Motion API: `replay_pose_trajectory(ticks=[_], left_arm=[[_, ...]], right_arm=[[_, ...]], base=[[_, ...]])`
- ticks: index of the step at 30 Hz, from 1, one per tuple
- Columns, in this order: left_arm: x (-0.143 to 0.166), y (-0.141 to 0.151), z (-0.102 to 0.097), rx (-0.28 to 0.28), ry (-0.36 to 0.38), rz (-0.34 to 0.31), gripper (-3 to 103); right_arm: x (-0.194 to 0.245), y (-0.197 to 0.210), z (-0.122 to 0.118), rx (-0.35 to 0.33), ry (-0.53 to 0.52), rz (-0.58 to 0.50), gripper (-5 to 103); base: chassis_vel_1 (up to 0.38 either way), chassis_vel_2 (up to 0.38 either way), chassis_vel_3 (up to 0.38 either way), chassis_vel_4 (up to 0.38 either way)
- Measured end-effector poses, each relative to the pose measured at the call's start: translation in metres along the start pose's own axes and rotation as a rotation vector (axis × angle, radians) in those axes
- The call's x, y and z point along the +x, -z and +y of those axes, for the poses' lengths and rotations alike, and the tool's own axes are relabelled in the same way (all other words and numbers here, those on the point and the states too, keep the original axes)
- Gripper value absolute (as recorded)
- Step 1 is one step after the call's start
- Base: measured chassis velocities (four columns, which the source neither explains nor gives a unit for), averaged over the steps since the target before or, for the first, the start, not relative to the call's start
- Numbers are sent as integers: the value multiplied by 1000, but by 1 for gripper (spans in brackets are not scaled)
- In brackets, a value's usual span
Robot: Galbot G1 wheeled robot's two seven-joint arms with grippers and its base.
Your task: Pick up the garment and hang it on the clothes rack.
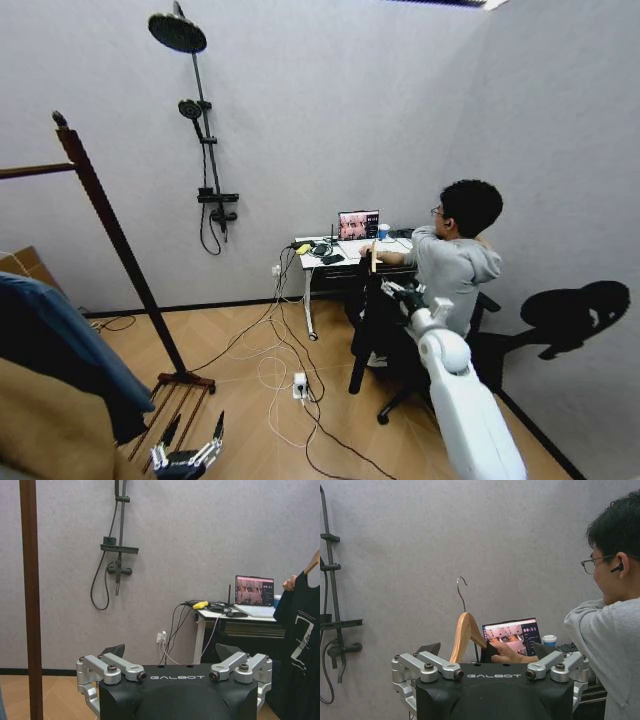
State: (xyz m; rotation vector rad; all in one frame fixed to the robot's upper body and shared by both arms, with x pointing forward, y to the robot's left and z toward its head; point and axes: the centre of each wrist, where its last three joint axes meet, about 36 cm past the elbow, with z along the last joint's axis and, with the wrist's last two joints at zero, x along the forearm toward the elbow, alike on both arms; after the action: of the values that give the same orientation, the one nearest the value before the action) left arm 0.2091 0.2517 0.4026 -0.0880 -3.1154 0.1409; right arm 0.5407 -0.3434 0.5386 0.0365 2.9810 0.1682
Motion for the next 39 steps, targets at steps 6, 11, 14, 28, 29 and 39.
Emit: replay_pose_trajectory(ticks=[6, 11, 14, 28, 29, 39], left_arm=[[0, 0, 0, 0, 0, 0, 100], [0, 0, 0, 0, 0, 0, 100], [0, 0, 0, 0, 0, 0, 100], [0, 0, 0, 0, 0, 0, 100], [0, 0, 0, 0, 0, 0, 100], [0, 0, 0, 0, 0, 0, 100]], right_arm=[[-29, -3, -2, 2, -9, 30, 100], [-67, 3, -3, 18, -3, 53, 100], [-83, 11, -6, 33, 15, 52, 100], [-139, 35, -1, 9, 40, 81, 100], [-145, 35, 0, -6, 45, 87, 100], [-163, 48, -2, -12, -41, 141, 103]], base=[[0, 0, 0, 0], [0, 0, 0, 0], [0, 0, 0, 0], [0, 0, 0, 0], [0, 0, 0, 0], [0, 0, 0, 0]])
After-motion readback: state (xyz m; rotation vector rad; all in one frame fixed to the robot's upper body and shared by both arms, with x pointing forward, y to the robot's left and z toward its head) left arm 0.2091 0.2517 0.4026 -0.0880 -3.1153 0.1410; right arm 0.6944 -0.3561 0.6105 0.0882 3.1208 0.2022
